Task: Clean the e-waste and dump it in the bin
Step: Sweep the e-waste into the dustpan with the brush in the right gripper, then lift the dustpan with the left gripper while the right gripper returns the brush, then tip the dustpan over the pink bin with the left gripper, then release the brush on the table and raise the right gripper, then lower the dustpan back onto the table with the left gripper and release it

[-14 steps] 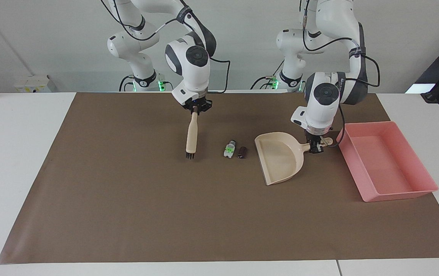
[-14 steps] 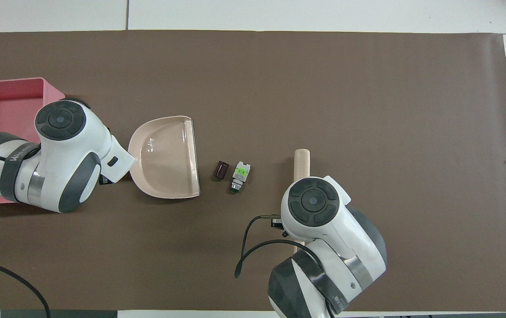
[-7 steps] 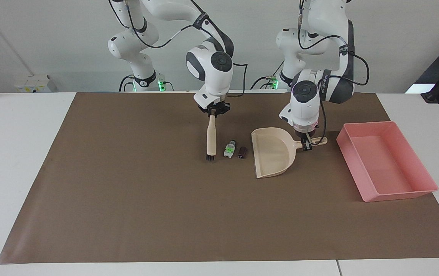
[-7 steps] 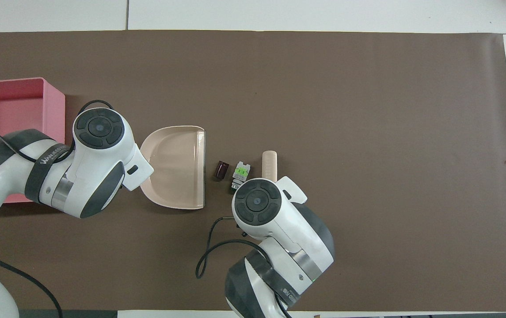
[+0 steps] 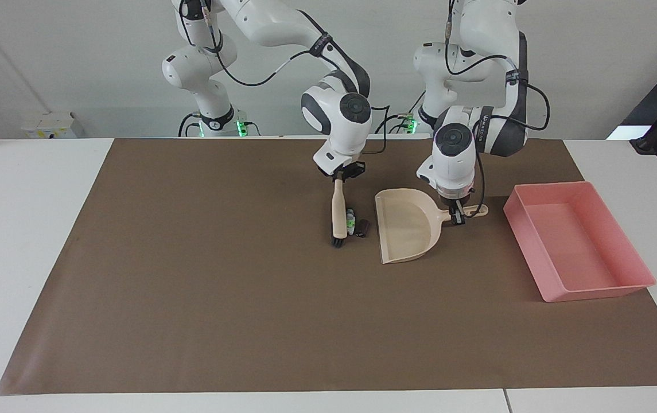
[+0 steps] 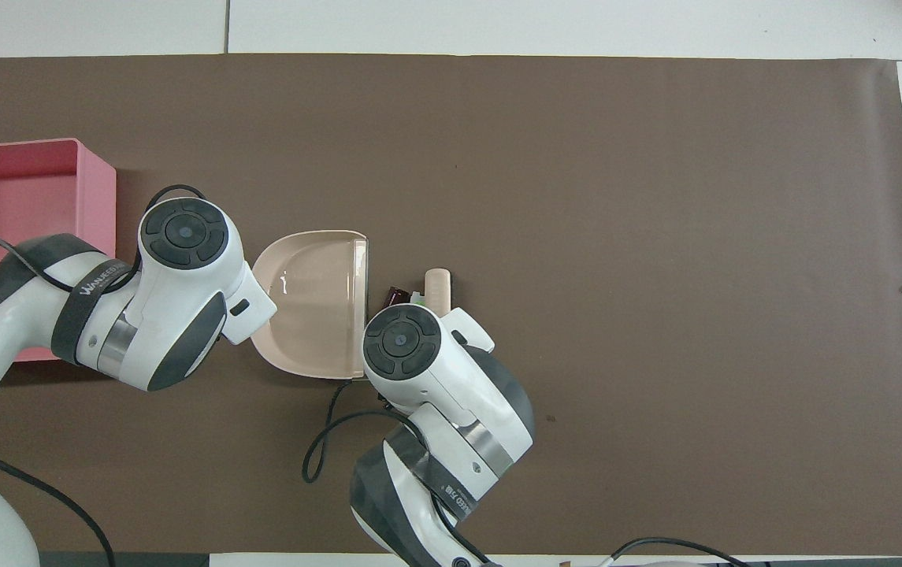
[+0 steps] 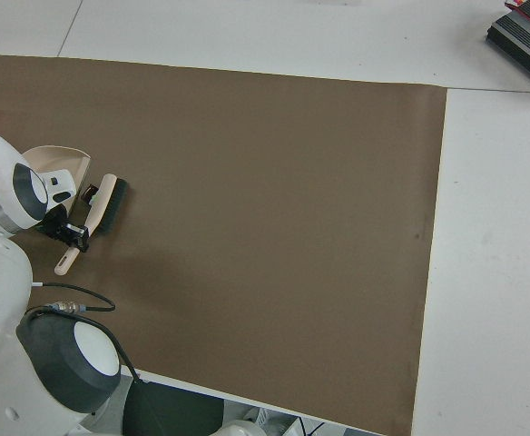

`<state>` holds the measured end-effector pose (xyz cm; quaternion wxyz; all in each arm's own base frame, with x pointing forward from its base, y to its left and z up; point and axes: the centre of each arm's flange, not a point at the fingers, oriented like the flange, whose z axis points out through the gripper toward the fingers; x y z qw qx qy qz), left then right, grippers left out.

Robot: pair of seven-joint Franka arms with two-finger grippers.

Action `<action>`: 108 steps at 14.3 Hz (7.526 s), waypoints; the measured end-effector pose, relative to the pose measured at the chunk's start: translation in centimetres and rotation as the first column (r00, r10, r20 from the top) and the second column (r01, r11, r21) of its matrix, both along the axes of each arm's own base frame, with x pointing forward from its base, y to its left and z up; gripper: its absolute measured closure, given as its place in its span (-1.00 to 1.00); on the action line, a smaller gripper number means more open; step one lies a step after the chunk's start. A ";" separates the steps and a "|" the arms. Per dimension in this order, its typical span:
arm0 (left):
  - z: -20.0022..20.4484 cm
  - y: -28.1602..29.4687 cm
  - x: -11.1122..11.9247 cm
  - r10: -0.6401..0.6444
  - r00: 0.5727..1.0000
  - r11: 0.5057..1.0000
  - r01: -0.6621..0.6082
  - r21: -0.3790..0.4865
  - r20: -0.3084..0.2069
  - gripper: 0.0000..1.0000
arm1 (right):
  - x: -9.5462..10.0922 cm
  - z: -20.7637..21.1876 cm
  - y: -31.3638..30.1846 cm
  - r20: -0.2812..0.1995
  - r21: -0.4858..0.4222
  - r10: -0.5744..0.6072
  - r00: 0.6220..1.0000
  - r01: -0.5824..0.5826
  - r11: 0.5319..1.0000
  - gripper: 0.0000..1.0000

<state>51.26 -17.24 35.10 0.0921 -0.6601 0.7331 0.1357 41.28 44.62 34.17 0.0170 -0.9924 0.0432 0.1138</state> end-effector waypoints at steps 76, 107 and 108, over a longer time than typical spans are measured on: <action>25.7 36.8 12.4 0.014 0.991 0.923 -0.063 0.378 0.131 0.33 | 14.3 13.8 -53.2 0.282 -0.068 0.123 0.951 -0.108 0.992 -1.00; 18.2 20.5 9.1 0.023 0.999 0.947 -0.033 -0.320 -0.037 0.33 | 13.7 26.6 -45.2 0.169 -0.109 -0.082 0.982 0.101 0.989 -1.00; 16.8 18.8 9.1 0.016 0.999 0.942 -0.030 -0.334 -0.046 0.33 | 13.6 26.7 -44.9 0.169 -0.109 -0.076 0.983 0.095 0.990 -1.00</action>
